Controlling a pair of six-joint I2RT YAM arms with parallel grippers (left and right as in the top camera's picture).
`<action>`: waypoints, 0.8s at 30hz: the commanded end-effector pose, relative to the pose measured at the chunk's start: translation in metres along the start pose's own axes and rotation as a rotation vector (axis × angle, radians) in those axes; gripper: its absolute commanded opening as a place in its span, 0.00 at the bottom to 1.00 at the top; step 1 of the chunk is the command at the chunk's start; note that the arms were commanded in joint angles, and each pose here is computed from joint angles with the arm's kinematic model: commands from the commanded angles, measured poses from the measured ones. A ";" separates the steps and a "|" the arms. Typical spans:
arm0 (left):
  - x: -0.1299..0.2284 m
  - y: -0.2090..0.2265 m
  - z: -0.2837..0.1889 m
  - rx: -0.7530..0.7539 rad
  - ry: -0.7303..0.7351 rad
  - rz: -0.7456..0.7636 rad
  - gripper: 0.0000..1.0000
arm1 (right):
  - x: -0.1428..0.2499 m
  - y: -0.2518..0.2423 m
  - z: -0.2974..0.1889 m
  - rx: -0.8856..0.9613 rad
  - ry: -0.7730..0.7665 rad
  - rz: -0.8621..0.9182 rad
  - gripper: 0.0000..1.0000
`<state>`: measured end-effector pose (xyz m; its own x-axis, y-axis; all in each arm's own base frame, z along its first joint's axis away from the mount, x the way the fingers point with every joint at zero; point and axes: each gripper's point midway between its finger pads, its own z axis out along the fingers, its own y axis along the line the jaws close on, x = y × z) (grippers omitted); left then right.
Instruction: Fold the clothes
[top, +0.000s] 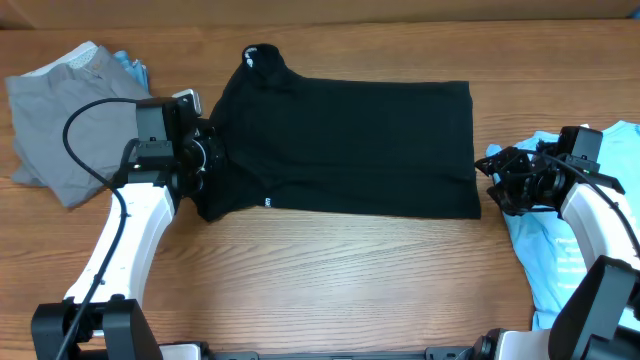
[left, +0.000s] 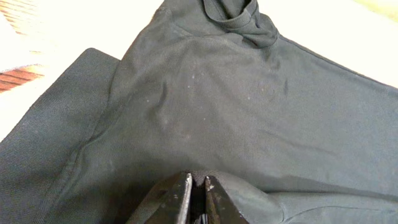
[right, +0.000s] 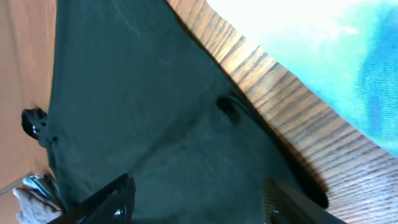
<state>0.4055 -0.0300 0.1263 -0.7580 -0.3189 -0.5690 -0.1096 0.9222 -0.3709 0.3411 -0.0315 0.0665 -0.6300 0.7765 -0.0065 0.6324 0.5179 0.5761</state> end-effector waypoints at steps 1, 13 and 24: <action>-0.009 -0.005 -0.001 0.003 -0.020 0.001 0.19 | -0.004 0.007 -0.003 -0.010 -0.009 -0.036 0.69; 0.005 -0.015 -0.001 0.071 0.041 0.048 0.64 | 0.001 0.003 -0.003 0.005 0.010 -0.053 0.71; 0.081 -0.047 0.003 0.071 0.269 0.351 0.37 | 0.004 0.001 -0.003 0.012 0.022 -0.065 0.72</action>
<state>0.3545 -0.0879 0.1008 -0.8968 -0.0458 -0.4401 0.1151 0.9362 -0.3320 0.3307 -0.0278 0.0626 -0.6667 0.7453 0.0057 0.6224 0.5525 0.5544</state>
